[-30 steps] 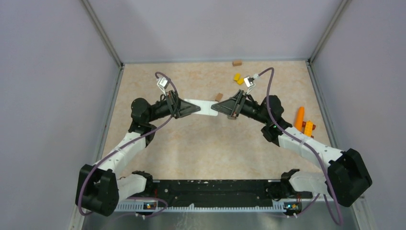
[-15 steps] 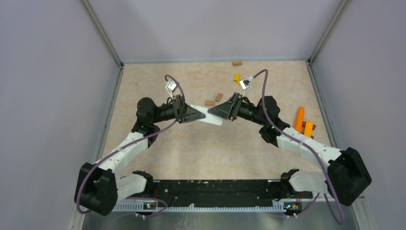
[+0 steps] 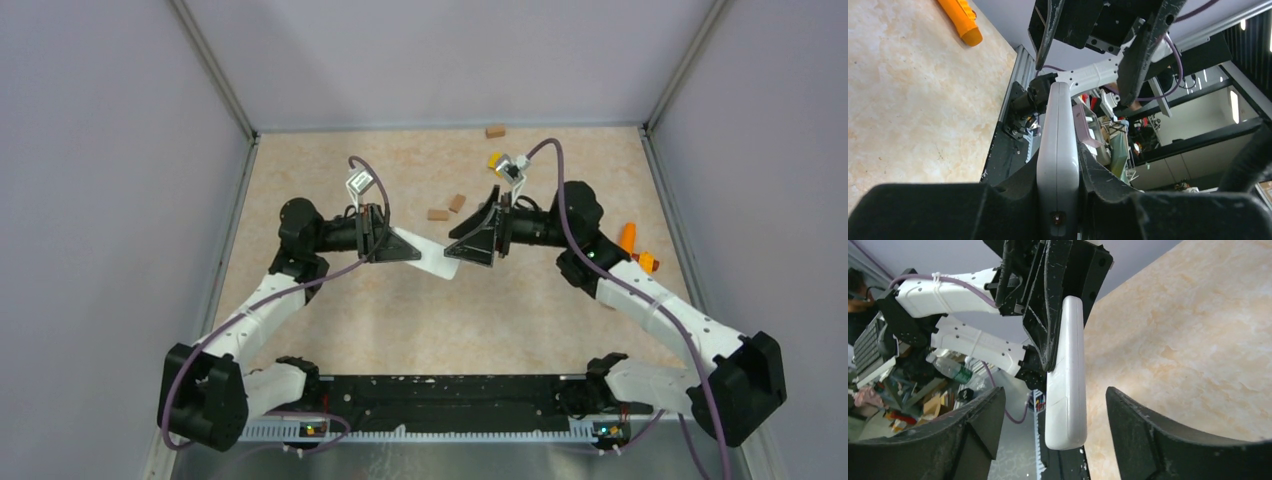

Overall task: Load the batteries into the remote control
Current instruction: Place the remote control at the center of the board.

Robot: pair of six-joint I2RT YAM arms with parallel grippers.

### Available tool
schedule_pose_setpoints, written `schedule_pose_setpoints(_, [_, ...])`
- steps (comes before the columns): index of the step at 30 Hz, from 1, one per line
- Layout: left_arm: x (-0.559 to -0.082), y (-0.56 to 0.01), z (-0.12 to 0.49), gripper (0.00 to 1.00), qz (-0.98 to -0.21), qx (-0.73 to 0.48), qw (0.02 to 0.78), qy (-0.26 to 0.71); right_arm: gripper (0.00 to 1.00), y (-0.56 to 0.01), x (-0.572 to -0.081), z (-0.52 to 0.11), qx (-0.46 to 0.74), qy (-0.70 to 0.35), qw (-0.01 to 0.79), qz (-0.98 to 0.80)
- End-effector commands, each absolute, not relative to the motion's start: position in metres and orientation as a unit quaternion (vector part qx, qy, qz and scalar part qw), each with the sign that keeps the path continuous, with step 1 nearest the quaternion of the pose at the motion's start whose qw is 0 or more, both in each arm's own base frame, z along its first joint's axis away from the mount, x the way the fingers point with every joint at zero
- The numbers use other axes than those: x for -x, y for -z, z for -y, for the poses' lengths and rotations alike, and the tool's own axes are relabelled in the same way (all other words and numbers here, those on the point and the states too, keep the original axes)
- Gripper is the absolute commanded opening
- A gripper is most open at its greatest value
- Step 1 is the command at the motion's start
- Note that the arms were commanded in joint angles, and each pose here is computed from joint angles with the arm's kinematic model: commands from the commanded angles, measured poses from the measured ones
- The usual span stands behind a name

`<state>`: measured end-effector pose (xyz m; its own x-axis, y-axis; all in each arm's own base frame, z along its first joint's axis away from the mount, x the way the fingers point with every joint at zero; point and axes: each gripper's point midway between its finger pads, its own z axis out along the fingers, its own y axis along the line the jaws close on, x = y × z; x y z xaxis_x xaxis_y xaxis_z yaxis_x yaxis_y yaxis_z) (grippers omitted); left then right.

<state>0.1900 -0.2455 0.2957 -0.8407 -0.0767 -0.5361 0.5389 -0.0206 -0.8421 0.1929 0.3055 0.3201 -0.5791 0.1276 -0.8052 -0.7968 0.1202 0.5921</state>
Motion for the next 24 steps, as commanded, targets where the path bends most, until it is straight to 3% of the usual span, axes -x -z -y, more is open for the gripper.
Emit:
schedule_pose_setpoints(1, [-0.171,-0.313,0.240,0.00,-0.633,-0.259,0.254,0.683,0.66,-0.322,-0.184,-0.309,0.350,-0.599,0.367,-0.619])
schedule_pose_setpoints(3, [-0.169,-0.309,0.240,0.00,-0.636,-0.265,0.252,0.679,0.56,-0.320,-0.179,-0.312,0.378,-0.604,0.346,-0.610])
schedule_pose_setpoints(5, [-0.168,-0.306,0.239,0.00,-0.640,-0.266,0.248,0.676,0.52,-0.317,-0.176,-0.313,0.392,-0.604,0.334,-0.608])
schedule_pose_setpoints(11, [-0.170,-0.305,0.240,0.00,-0.641,-0.269,0.248,0.675,0.60,-0.295,-0.165,-0.322,0.428,-0.583,0.299,-0.623])
schedule_pose_setpoints(18, [-0.166,-0.305,0.239,0.00,-0.640,-0.276,0.245,0.675,0.54,-0.280,-0.168,-0.334,0.422,-0.578,0.282,-0.639])
schedule_pose_setpoints(22, [-0.164,-0.304,0.238,0.01,-0.640,-0.278,0.245,0.674,0.41,-0.277,-0.172,-0.343,0.417,-0.586,0.276,-0.638])
schedule_pose_setpoints(24, [-0.165,-0.304,0.238,0.03,-0.642,-0.274,0.245,0.672,0.28,-0.283,-0.173,-0.348,0.415,-0.600,0.280,-0.624])
